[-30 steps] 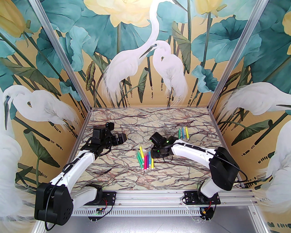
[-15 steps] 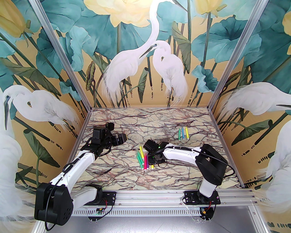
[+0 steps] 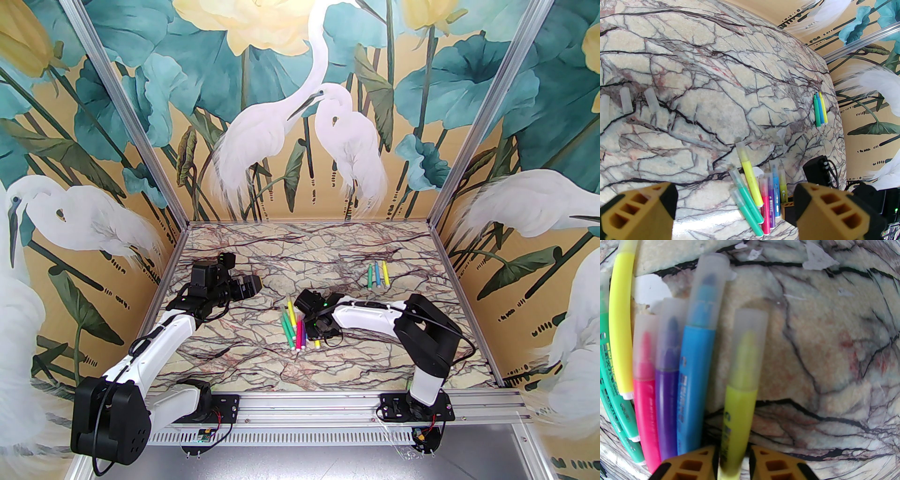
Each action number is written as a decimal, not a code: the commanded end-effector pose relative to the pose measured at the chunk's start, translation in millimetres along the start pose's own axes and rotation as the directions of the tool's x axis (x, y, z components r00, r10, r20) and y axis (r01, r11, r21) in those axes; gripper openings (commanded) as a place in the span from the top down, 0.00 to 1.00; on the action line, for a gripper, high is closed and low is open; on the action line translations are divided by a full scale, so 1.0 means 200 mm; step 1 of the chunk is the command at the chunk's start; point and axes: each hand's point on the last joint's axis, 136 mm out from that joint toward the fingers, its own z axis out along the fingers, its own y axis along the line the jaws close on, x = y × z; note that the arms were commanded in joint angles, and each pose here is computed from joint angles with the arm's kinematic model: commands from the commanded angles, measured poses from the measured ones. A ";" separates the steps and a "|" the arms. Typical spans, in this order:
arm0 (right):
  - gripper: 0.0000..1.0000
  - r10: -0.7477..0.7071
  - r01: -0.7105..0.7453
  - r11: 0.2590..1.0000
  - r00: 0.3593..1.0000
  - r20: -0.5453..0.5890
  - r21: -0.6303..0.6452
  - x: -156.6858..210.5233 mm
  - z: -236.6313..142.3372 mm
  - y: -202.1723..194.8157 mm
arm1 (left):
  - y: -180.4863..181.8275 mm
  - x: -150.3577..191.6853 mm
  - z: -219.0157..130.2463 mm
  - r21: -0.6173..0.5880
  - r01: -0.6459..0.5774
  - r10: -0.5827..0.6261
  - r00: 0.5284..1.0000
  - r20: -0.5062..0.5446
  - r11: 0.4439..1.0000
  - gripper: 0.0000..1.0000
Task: Open the pen caps
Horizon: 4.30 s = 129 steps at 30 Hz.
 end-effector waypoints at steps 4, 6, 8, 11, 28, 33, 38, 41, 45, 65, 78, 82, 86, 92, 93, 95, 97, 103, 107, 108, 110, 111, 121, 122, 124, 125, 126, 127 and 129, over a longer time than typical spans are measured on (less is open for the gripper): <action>0.71 -0.016 0.018 0.992 1.000 -0.022 0.123 0.01 0.07 -0.09 | -0.01 -0.04 -0.01 0.000 0.005 -0.005 1.000 0.017 1.000 0.13; 0.72 -0.023 0.026 0.990 0.999 -0.029 0.136 0.01 0.09 -0.09 | -0.01 -0.04 -0.01 -0.002 0.007 -0.007 1.000 0.019 1.000 0.13; 0.72 -0.028 0.033 0.987 0.999 -0.034 0.155 0.01 0.10 -0.11 | 0.00 -0.04 -0.01 -0.007 0.010 -0.010 1.000 0.017 1.000 0.13; 0.73 -0.036 0.042 0.986 0.998 -0.042 0.159 0.01 0.13 -0.11 | 0.01 -0.03 0.00 -0.022 0.016 -0.016 1.000 0.007 1.000 0.13; 0.93 -0.079 0.083 0.996 0.991 0.107 -0.036 -0.22 -0.10 -0.07 | -0.08 0.04 0.09 0.103 0.058 -0.049 0.995 -0.090 0.993 0.17; 0.98 -0.130 0.160 0.976 0.971 0.199 -0.145 -0.29 -0.22 -0.03 | -0.21 0.07 0.14 0.177 0.033 -0.008 0.990 -0.139 0.984 0.19; 1.00 -0.113 0.173 0.959 0.960 0.255 -0.226 -0.34 -0.29 -0.04 | -0.35 0.10 0.21 0.259 0.052 -0.003 0.982 -0.186 0.964 0.22; 1.00 -0.107 0.188 0.946 0.951 0.292 -0.263 -0.35 -0.33 -0.05 | -0.42 0.11 0.24 0.300 0.063 0.001 0.978 -0.207 0.952 0.23; 1.00 -0.131 0.255 0.915 0.921 0.368 -0.313 -0.37 -0.40 -0.01 | -0.51 0.12 0.26 0.354 0.064 0.018 0.975 -0.222 0.933 0.23; 1.00 -0.178 0.426 0.805 0.837 0.518 -0.412 -0.39 -0.62 0.13 | -0.77 0.14 0.28 0.518 0.047 0.110 0.957 -0.267 0.854 0.32; 1.00 -0.192 0.459 0.779 0.822 0.536 -0.426 -0.37 -0.65 0.16 | -0.83 0.14 0.33 0.516 0.049 0.113 0.954 -0.278 0.855 0.42; 1.00 -0.192 0.459 0.780 0.823 0.534 -0.426 -0.37 -0.65 0.16 | -0.83 0.14 0.33 0.516 0.050 0.112 0.954 -0.278 0.855 0.48; 1.00 -0.187 0.457 0.783 0.821 0.540 -0.423 -0.38 -0.65 0.15 | -0.83 0.15 0.33 0.519 0.060 0.110 0.950 -0.291 0.853 0.53; 1.00 -0.185 0.456 0.789 0.815 0.548 -0.412 -0.39 -0.65 0.15 | -0.83 0.16 0.35 0.517 0.070 0.105 0.948 -0.302 0.853 0.62; 1.00 -0.186 0.457 0.788 0.815 0.548 -0.413 -0.38 -0.66 0.15 | -0.83 0.16 0.35 0.519 0.072 0.106 0.947 -0.304 0.852 0.64; 1.00 -0.185 0.456 0.791 0.814 0.551 -0.408 -0.39 -0.66 0.14 | -0.83 0.16 0.35 0.520 0.074 0.106 0.945 -0.308 0.851 0.70; 1.00 -0.183 0.454 0.795 0.812 0.554 -0.403 -0.39 -0.66 0.14 | -0.84 0.16 0.35 0.522 0.077 0.105 0.945 -0.310 0.850 0.75; 0.80 -0.178 0.448 0.806 0.807 0.563 -0.388 -0.41 -0.66 0.13 | -0.85 0.16 0.35 0.529 0.081 0.104 0.945 -0.311 0.845 0.92; 0.60 -0.172 0.445 0.812 0.800 0.574 -0.378 -0.44 -0.65 0.13 | -0.87 0.16 0.33 0.547 0.085 0.109 0.943 -0.313 0.833 0.97; 0.59 -0.170 0.442 0.814 0.802 0.573 -0.376 -0.45 -0.64 0.13 | -0.88 0.16 0.33 0.548 0.086 0.110 0.943 -0.314 0.832 0.97; 0.58 -0.168 0.439 0.816 0.803 0.572 -0.376 -0.47 -0.63 0.14 | -0.88 0.16 0.32 0.547 0.085 0.111 0.943 -0.315 0.833 0.99; 0.58 -0.167 0.437 0.817 0.804 0.571 -0.376 -0.48 -0.62 0.15 | -0.88 0.16 0.32 0.546 0.084 0.112 0.942 -0.316 0.834 1.00; 0.76 -0.165 0.433 0.817 0.809 0.564 -0.381 -0.49 -0.62 0.15 | -0.85 0.15 0.31 0.506 0.057 0.115 0.947 -0.301 0.860 1.00; 0.79 -0.168 0.433 0.818 0.809 0.564 -0.379 -0.48 -0.62 0.15 | -0.85 0.14 0.31 0.503 0.051 0.117 0.947 -0.298 0.863 1.00; 0.83 -0.171 0.435 0.818 0.808 0.564 -0.376 -0.48 -0.62 0.14 | -0.84 0.14 0.32 0.491 0.046 0.116 0.948 -0.296 0.870 1.00; 0.85 -0.175 0.436 0.819 0.809 0.561 -0.373 -0.47 -0.62 0.13 | -0.84 0.13 0.32 0.485 0.044 0.115 0.949 -0.294 0.873 1.00; 0.88 -0.179 0.438 0.820 0.808 0.562 -0.369 -0.46 -0.62 0.13 | -0.84 0.12 0.32 0.482 0.043 0.114 0.950 -0.292 0.875 1.00; 0.89 -0.182 0.439 0.821 0.808 0.560 -0.366 -0.46 -0.61 0.12 | -0.84 0.12 0.32 0.478 0.042 0.113 0.950 -0.290 0.877 1.00; 0.92 -0.189 0.437 0.825 0.811 0.554 -0.359 -0.44 -0.60 0.11 | -0.83 0.09 0.33 0.457 0.036 0.104 0.955 -0.277 0.889 1.00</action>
